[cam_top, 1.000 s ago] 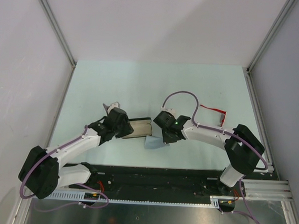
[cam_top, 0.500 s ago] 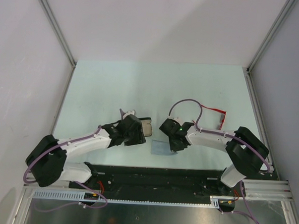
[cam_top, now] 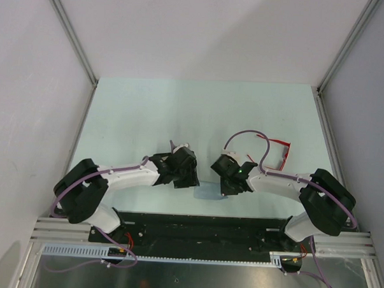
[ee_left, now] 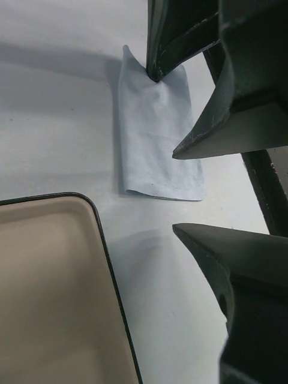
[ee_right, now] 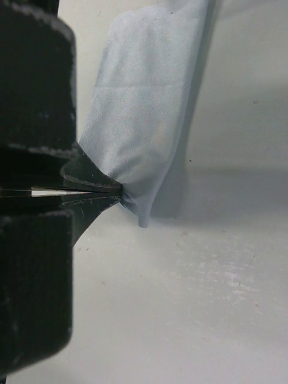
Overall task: Organize the sunglasses
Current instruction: Pick up the folded cleaning cloth from the center of the board.
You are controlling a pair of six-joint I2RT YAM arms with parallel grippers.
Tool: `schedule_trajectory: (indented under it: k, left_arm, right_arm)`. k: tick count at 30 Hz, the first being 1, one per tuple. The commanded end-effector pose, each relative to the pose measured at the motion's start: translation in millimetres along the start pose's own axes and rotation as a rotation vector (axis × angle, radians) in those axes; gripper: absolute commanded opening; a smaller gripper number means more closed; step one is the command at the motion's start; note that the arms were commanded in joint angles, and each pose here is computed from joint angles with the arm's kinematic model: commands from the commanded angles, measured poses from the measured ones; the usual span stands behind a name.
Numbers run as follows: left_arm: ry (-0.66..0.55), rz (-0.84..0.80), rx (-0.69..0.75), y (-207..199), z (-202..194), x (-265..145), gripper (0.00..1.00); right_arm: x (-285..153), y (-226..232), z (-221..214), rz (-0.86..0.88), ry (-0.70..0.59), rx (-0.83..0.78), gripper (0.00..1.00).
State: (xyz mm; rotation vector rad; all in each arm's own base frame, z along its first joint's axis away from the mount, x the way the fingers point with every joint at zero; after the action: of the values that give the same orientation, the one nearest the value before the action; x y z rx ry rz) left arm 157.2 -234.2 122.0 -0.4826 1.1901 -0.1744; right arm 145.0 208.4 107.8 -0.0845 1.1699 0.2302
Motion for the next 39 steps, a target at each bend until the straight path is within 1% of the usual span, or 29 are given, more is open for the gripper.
schedule_trajectory:
  k: [1,3,4,9,10,20,22,24,25,27,28,30,33,39]
  left_arm:
    - [0.01,-0.035,-0.028,-14,1,1,0.51]
    - [0.02,-0.028,-0.025,-14,-1,4,0.49]
    - [0.027,-0.023,-0.021,-14,-3,5,0.46]
    - [0.055,-0.003,-0.011,-13,-9,11,0.38]
    - [0.081,-0.008,-0.009,-14,-12,13,0.35]
    - [0.091,0.028,0.0,-12,-17,23,0.29]
    - [0.066,0.049,0.002,-10,-15,24,0.27]
    - [0.066,0.062,0.004,-8,-16,25,0.25]
    - [0.063,0.065,0.003,-8,-16,26,0.21]
    - [0.065,0.08,0.002,-5,-17,27,0.18]
    - [0.063,0.081,0.002,-6,-17,27,0.14]
    - [0.062,0.087,0.004,-5,-16,28,0.1]
    - [0.055,0.088,0.012,-6,-15,27,0.01]
    - [0.027,0.061,0.052,-16,-7,21,0.0]
  right_arm:
    - [8,-7,-7,-0.02,0.009,0.029,0.0]
    - [7,-8,-8,-0.022,0.007,0.024,0.0]
    - [7,-7,-7,-0.022,0.004,0.023,0.0]
    - [6,-7,-6,-0.016,-0.003,0.025,0.0]
    - [6,-7,-6,-0.015,-0.004,0.027,0.0]
    - [7,-6,-6,-0.014,-0.005,0.027,0.0]
    - [7,-6,-7,-0.013,-0.004,0.029,0.0]
    - [7,-6,-7,-0.013,-0.004,0.029,0.0]
    - [7,-6,-7,-0.013,-0.004,0.027,0.0]
    - [7,-6,-6,-0.011,-0.007,0.028,0.0]
    - [7,-6,-6,-0.011,-0.005,0.026,0.0]
    - [7,-6,-7,-0.01,-0.005,0.023,0.0]
    - [6,-5,-6,-0.005,-0.012,0.018,0.0]
    - [-7,0,1,0.043,-0.077,0.013,0.0]
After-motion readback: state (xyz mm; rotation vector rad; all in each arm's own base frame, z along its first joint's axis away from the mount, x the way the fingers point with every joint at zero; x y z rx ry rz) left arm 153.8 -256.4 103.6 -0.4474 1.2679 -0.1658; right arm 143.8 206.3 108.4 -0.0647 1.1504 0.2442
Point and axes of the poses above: each gripper's point midway between its finger pads, its own x axis out along the fingers, its own y axis along the line the jaws close on, z = x × y, the point moved 10 cm from there along -x, back along the fingers, and after that the axes turned 7 degrees about -x, right-handed, at the moved point
